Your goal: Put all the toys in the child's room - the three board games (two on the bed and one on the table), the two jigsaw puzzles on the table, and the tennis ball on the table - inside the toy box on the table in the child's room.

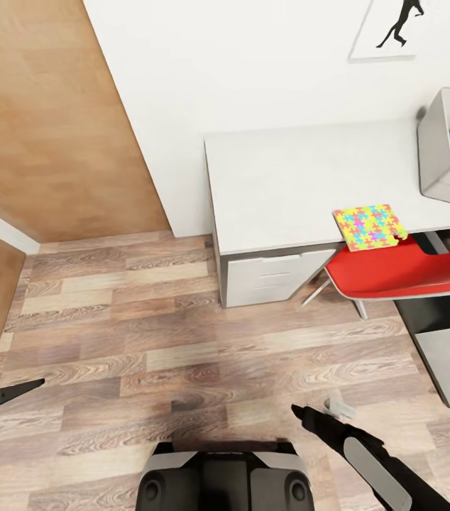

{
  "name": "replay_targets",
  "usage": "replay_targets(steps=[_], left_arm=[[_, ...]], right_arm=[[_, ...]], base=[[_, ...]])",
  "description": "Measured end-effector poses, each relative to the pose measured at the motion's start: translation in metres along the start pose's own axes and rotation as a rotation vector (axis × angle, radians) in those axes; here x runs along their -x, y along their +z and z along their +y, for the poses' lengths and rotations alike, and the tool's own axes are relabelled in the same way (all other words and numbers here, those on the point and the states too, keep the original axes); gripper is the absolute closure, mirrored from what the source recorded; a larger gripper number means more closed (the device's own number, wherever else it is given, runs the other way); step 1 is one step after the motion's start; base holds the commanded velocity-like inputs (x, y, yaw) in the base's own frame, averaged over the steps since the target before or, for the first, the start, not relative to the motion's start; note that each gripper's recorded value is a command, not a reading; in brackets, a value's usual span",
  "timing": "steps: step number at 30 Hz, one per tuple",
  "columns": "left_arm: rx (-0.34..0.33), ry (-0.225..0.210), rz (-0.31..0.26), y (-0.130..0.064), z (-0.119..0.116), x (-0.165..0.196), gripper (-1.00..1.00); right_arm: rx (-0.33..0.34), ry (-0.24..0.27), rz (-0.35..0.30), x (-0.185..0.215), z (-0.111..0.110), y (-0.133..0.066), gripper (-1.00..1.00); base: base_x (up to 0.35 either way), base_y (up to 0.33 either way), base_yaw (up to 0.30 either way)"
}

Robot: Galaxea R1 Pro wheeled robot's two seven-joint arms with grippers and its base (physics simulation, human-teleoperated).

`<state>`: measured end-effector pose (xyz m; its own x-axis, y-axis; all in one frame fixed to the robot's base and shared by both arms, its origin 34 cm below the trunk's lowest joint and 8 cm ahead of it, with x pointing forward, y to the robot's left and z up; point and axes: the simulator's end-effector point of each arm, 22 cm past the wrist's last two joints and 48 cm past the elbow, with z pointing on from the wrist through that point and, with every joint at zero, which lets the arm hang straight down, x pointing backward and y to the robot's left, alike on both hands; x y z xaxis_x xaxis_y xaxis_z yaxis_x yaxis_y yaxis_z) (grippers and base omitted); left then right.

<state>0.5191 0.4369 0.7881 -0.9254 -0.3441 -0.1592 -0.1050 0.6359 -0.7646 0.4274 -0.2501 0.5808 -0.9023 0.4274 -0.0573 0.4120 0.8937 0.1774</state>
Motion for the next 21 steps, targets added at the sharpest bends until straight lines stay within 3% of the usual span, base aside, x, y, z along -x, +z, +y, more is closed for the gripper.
replay_targets(steps=[9,21], left_arm=[[0.062,-0.010,-0.003,-0.004,0.019,-0.007,-1.00],[0.158,-0.012,-0.017,-0.011,0.036,-0.003,-1.00]], right_arm=[[0.096,0.012,-0.026,-0.006,0.012,-0.006,-1.00],[0.101,0.023,-0.027,-0.006,0.003,-0.007,-1.00]], base=[[0.000,0.000,-0.067],[0.000,0.000,-0.015]])
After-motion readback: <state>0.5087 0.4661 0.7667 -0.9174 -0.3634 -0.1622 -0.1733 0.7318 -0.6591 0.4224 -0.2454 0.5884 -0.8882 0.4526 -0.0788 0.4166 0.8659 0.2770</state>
